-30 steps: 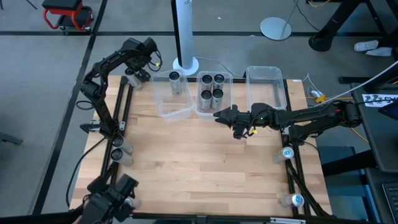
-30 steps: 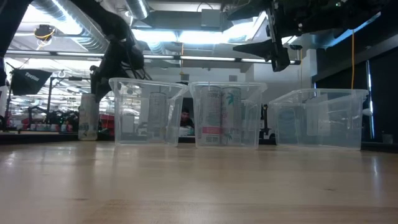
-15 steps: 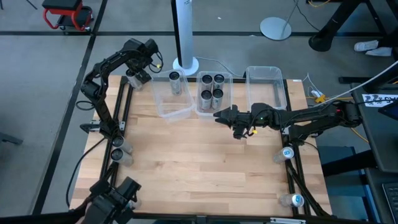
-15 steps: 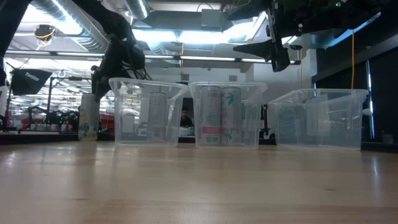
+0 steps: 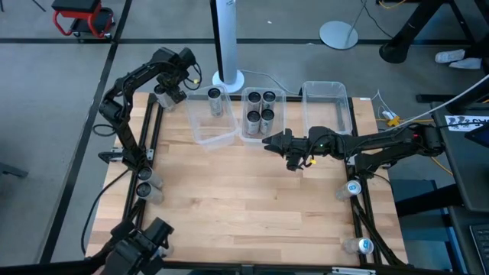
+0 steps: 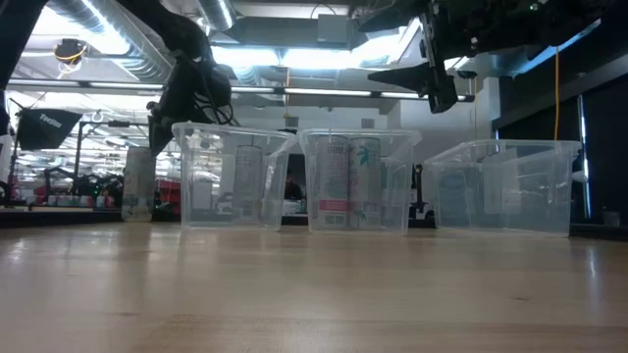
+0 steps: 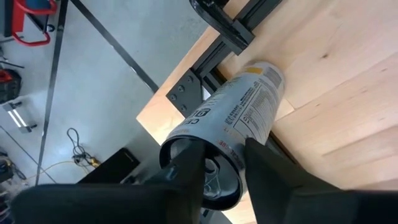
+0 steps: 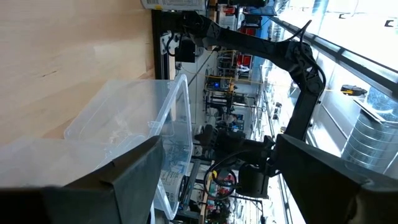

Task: Sort soda cans
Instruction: Put the top white and black starfruit soda can into the left transparent bin

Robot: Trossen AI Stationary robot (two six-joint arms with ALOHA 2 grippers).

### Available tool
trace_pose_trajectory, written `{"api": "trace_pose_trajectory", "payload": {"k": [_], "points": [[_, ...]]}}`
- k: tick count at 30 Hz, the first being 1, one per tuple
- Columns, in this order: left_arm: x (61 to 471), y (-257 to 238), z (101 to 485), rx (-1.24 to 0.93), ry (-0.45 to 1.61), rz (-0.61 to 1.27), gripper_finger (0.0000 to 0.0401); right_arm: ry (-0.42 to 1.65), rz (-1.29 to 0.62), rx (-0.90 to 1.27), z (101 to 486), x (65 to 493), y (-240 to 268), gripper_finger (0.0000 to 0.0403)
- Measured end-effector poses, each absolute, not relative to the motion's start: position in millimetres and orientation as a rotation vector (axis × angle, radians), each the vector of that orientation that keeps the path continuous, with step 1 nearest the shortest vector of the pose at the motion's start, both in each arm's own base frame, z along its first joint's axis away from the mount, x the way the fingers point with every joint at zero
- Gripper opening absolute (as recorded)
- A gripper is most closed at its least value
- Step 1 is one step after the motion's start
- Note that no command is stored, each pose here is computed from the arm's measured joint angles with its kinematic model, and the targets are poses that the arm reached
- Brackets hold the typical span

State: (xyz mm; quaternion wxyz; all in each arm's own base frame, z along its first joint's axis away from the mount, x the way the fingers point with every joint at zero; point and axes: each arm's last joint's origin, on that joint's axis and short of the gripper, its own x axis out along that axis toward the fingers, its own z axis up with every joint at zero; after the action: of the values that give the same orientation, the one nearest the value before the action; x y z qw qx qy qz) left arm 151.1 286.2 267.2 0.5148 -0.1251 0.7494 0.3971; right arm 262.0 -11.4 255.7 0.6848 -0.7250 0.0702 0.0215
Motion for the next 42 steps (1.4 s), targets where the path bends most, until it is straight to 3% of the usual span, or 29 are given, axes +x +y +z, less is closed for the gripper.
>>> {"api": "trace_pose_trajectory", "payload": {"k": [11,42], "points": [[151.2,284.3,267.1,-0.295,1.822,0.922,0.0005,0.157,0.049,-1.625,255.6,262.0,-11.3,0.0312],[159.4,261.4,283.6,-0.257,1.809,0.860,0.0001,0.152,0.043,-1.626,256.3,262.1,-11.3,0.0312]]}}
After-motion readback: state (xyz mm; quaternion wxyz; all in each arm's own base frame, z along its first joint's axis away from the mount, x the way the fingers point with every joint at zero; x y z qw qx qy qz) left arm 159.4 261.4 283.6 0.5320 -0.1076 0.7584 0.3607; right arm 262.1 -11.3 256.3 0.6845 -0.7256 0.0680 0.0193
